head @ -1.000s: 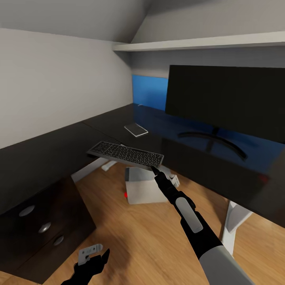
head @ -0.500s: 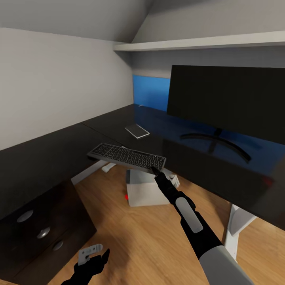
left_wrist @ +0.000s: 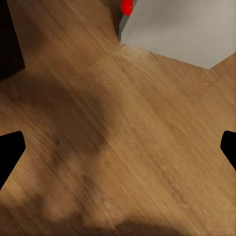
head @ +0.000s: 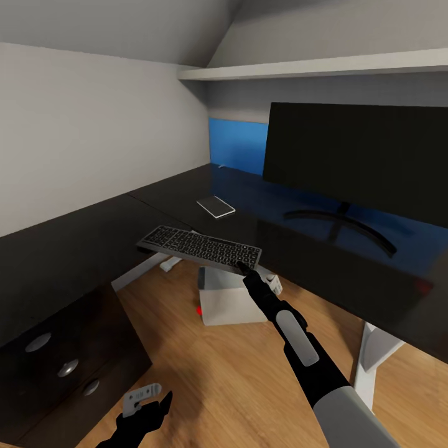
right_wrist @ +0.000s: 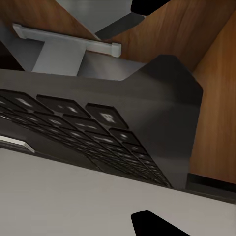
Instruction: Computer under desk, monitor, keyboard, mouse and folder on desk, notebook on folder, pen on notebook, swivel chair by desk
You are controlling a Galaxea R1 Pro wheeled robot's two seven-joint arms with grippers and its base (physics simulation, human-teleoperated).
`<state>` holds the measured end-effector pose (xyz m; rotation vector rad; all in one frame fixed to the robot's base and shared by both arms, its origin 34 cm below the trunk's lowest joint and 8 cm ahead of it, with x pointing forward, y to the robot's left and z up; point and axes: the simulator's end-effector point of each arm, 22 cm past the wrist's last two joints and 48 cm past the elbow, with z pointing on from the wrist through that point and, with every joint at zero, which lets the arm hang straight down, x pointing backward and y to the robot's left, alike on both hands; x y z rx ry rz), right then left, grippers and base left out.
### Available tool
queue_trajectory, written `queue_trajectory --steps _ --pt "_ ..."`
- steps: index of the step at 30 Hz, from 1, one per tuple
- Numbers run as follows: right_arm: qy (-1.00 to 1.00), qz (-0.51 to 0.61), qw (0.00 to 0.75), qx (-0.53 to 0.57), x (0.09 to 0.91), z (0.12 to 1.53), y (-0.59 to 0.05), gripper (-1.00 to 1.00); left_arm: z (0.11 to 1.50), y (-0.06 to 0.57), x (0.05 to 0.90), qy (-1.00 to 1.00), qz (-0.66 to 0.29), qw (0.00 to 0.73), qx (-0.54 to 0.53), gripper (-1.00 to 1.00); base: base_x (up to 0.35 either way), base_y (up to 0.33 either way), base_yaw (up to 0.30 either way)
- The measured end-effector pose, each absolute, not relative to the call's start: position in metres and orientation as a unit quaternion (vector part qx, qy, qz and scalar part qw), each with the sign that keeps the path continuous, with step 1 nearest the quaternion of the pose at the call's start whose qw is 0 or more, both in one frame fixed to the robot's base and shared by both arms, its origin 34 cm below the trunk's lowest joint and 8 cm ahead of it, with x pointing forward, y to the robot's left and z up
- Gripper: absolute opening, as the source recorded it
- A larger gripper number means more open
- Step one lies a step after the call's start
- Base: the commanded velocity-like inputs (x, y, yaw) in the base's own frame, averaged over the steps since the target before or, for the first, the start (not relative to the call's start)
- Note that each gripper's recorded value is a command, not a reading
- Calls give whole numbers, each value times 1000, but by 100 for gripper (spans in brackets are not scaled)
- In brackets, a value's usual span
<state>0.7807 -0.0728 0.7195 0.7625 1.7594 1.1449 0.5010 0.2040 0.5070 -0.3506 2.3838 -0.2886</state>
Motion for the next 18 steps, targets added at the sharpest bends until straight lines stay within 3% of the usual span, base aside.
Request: queue_trajectory --steps 18 --pt "708 460 438 307 781 719 -73 100 507 204 501 920 -111 349 -136 100 6 0 0"
